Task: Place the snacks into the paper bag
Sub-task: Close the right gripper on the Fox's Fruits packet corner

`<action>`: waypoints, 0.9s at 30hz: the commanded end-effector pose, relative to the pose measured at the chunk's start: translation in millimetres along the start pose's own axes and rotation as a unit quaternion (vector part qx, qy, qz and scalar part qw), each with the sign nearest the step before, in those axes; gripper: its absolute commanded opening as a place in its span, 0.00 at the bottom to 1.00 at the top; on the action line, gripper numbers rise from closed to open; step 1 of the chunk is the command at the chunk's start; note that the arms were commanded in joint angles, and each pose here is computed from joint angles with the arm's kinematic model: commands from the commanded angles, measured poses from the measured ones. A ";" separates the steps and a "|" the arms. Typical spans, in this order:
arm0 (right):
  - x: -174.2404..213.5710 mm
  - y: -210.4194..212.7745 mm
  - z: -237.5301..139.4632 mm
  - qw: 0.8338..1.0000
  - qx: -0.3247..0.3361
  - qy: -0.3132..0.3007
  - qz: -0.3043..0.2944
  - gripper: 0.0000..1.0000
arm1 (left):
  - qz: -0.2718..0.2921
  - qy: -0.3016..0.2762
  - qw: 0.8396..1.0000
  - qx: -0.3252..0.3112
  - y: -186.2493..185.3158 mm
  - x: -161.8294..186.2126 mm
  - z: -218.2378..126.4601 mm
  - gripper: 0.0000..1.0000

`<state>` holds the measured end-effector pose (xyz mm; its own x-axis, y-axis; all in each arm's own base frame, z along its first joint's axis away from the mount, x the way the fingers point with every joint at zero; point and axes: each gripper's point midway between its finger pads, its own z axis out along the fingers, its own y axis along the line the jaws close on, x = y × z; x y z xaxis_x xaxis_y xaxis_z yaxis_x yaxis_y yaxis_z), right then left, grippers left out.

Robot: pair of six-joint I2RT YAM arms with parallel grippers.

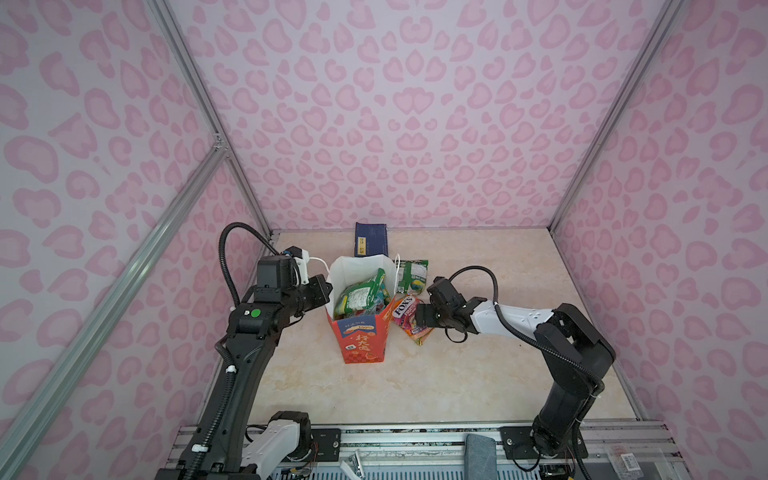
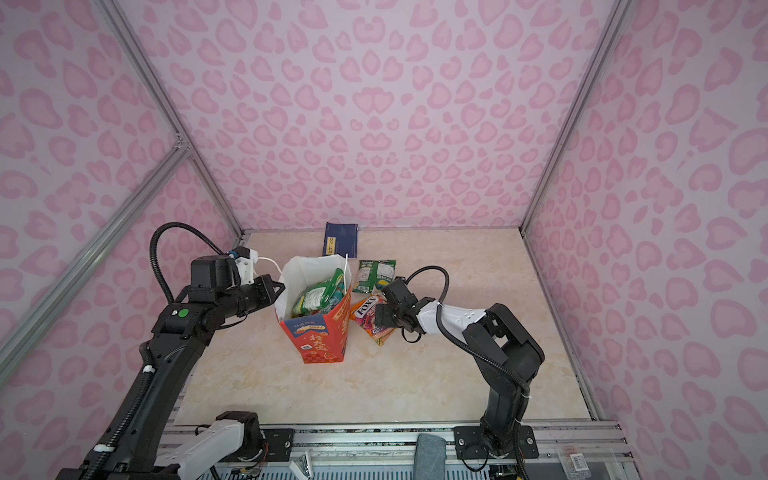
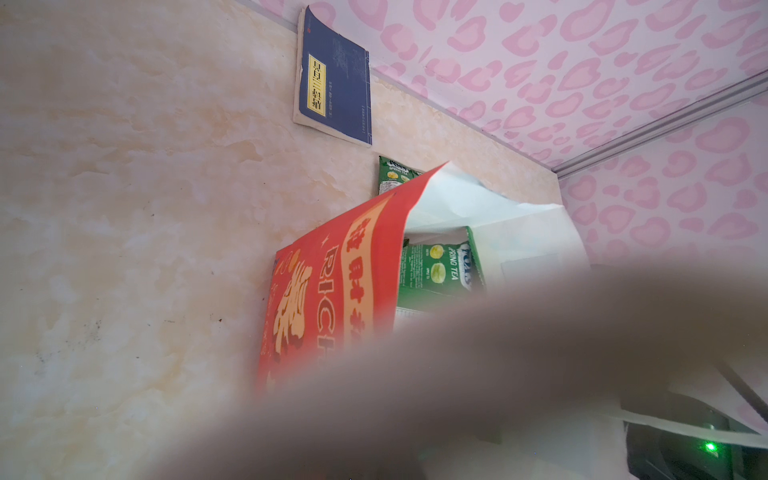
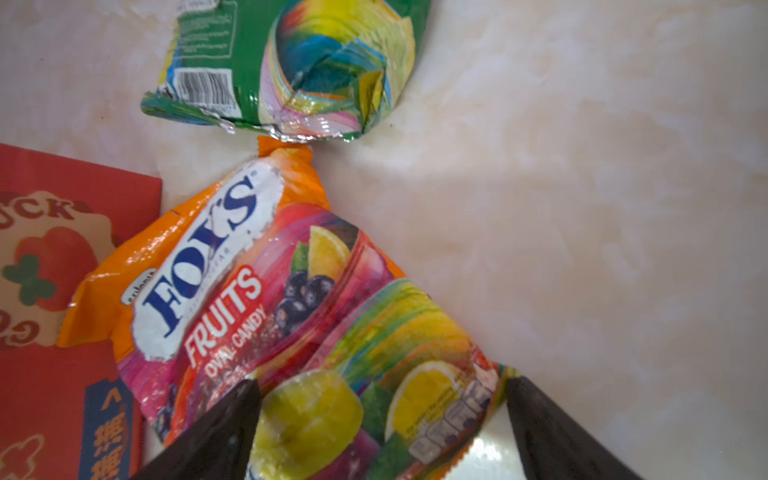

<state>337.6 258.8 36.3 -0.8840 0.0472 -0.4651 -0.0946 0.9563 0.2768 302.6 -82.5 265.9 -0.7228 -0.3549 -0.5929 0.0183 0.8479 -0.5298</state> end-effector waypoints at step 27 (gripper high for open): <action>1.6 11.7 -52.2 0.997 -0.076 -0.019 0.013 0.11 | 0.006 -0.015 1.000 0.027 -10.1 -9.2 0.2 0.06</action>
<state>312.2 254.3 76.6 -0.8741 0.0737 -0.4801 -0.1397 0.9086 0.3937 302.3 -83.9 265.8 -0.7267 -0.3624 -0.5836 0.0172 0.8396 -0.5429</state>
